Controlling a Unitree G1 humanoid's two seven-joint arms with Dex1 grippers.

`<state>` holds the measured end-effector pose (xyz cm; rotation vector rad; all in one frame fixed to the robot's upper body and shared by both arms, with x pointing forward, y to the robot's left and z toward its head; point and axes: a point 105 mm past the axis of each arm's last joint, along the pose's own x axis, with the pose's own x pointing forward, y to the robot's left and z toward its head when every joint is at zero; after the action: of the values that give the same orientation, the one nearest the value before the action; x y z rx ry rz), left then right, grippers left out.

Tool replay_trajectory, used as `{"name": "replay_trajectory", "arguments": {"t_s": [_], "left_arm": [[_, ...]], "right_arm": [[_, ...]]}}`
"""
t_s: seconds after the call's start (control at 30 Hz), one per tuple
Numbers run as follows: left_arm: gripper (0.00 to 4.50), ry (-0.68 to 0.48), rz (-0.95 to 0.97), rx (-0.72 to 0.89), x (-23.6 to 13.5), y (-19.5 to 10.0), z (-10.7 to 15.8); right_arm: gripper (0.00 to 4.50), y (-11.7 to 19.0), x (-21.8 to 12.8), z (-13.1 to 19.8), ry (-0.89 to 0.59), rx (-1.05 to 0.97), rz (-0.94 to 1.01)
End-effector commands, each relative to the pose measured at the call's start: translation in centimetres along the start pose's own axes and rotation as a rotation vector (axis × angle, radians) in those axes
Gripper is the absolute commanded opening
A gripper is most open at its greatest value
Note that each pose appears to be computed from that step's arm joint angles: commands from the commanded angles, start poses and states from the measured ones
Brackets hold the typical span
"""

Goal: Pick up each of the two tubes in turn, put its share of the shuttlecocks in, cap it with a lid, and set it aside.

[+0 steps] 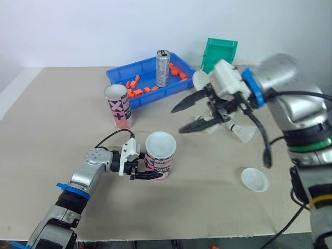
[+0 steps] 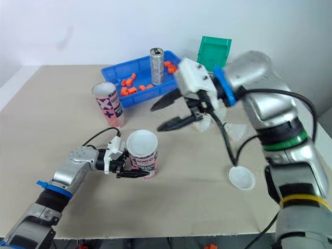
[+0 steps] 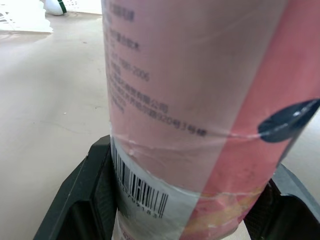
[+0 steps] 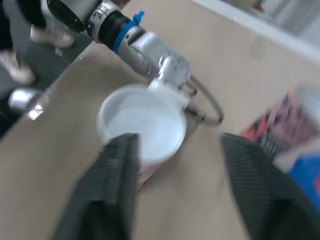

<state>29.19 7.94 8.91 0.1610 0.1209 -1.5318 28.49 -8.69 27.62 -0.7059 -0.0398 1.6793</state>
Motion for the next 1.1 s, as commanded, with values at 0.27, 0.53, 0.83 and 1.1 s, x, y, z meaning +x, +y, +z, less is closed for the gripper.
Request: {"name": "replay_trajectory", "arguments": {"t_s": [0.27,0.53,0.83,1.1], "left_arm": [[2.75,0.100,0.006,-0.099,-0.3,0.0,-2.4],[4.24,0.069,-0.020,-0.073,0.0,-0.1,-1.4],[4.43,0.111,-0.026,-0.018,-1.4,-0.6,-1.5],[4.43,0.102,0.065,0.067,-4.3,-0.8,0.4]], "right_arm": [[4.44,3.6,0.4,-2.3,-0.063,0.220,-0.232],[4.50,5.7,3.8,-5.1,-0.036,0.273,-0.284],[4.50,6.4,5.4,-5.7,-0.070,0.269,-0.256],[4.50,6.5,6.3,-5.7,-0.098,0.266,-0.211]]}}
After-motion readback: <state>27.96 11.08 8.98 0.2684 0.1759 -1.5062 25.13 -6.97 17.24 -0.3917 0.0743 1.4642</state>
